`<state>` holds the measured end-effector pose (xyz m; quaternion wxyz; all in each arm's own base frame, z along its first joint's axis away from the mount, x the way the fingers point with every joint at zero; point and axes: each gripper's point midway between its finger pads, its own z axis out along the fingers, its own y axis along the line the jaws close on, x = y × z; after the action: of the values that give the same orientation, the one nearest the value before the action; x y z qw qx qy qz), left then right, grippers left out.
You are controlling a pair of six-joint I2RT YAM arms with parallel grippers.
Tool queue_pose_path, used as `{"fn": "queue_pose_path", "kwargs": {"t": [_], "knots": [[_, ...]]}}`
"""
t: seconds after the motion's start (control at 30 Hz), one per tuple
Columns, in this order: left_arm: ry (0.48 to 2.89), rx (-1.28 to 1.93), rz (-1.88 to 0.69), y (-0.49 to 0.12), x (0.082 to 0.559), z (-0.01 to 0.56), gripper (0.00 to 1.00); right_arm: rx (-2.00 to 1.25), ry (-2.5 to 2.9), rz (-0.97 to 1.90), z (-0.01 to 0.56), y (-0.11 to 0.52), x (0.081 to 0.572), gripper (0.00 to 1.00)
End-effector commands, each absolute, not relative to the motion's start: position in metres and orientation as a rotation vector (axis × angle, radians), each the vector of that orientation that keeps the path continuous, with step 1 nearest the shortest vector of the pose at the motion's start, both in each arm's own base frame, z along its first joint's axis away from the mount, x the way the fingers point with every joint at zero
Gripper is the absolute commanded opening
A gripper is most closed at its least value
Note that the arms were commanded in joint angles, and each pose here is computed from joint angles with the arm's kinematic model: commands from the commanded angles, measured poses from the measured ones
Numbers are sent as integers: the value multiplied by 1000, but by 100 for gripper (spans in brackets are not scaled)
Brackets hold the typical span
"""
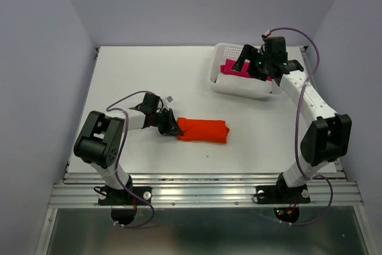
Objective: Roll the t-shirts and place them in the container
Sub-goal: Move the bin to the center of the board, then pick up the T-shirt from the center of the board.
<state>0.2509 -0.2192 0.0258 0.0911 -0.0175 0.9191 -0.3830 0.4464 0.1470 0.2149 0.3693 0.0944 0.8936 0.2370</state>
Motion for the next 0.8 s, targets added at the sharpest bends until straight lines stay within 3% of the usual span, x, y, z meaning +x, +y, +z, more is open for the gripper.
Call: {"fn": "queue_pose_path", "kwargs": {"t": [0.0, 0.37, 0.77], "knots": [[2734, -6, -1087, -215, 249, 31, 0, 202, 2281, 558, 231, 138, 408, 100], [2741, 21, -1079, -216, 255, 31, 0, 412, 2470, 828, 123, 169, 279, 100], [2766, 33, -1068, -215, 253, 25, 0, 498, 2477, 1042, 66, 216, 261, 100]]}}
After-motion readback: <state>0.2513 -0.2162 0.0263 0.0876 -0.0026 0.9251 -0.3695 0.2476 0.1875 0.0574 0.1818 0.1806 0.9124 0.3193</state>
